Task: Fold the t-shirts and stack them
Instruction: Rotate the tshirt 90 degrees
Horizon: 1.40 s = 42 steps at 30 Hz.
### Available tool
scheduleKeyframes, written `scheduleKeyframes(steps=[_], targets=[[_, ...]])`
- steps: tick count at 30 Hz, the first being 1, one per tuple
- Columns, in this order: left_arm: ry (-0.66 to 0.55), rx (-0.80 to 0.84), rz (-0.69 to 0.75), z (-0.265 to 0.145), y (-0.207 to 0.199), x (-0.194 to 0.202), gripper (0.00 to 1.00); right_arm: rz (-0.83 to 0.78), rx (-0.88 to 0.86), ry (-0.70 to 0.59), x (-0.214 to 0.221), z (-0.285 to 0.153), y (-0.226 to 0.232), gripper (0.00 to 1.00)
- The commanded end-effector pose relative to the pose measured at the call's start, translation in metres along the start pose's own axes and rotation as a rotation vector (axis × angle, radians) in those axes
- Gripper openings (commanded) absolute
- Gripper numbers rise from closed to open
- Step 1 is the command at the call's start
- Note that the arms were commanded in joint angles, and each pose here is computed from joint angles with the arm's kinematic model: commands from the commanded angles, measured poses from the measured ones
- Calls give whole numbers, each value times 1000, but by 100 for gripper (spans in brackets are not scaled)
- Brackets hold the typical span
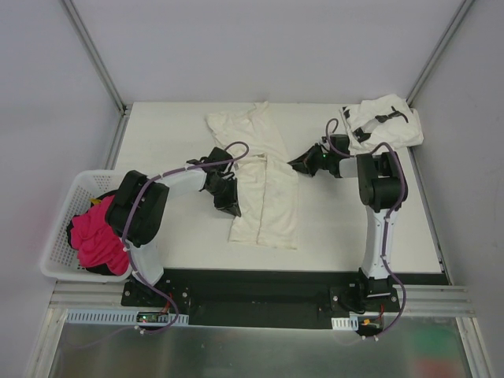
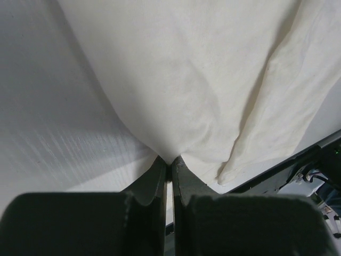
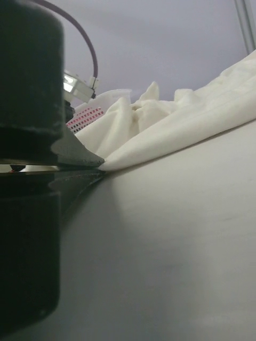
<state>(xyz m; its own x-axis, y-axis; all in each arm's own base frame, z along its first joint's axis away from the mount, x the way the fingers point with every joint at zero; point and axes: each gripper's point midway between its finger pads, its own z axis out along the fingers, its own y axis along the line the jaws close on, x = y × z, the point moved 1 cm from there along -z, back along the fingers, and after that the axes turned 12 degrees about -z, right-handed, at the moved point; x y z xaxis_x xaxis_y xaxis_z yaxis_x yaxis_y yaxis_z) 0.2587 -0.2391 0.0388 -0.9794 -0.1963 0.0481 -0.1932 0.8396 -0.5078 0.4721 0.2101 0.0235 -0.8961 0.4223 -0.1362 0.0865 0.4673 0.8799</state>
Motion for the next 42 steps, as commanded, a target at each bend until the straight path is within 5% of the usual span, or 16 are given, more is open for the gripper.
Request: scheduleKeyframes(steps=[1,6,15,23,38,41,42], targets=[[-18,4,40,-10,-2,-6,0,2,59,2,28,-11,-19,1],[-6,13,45,-10,-1,-4,0,1,60,4,36,-18,-17,1],[-3,39,42,-21,-1,9,0,-28,26,-52,-1,-22,-2,35],[-30,36,25,-37,7,25,0,-52,19,-138,-55,-35,4,38],[-53,14,1,-46,29,55,0,-114,-16,-203,-55,-66,41,38],[-63,10,-9,-44,34,57,18,-128,-34,-191,-66,-57,51,38],[-64,9,-13,-43,35,58,34,-141,-38,-193,-71,-54,56,38]])
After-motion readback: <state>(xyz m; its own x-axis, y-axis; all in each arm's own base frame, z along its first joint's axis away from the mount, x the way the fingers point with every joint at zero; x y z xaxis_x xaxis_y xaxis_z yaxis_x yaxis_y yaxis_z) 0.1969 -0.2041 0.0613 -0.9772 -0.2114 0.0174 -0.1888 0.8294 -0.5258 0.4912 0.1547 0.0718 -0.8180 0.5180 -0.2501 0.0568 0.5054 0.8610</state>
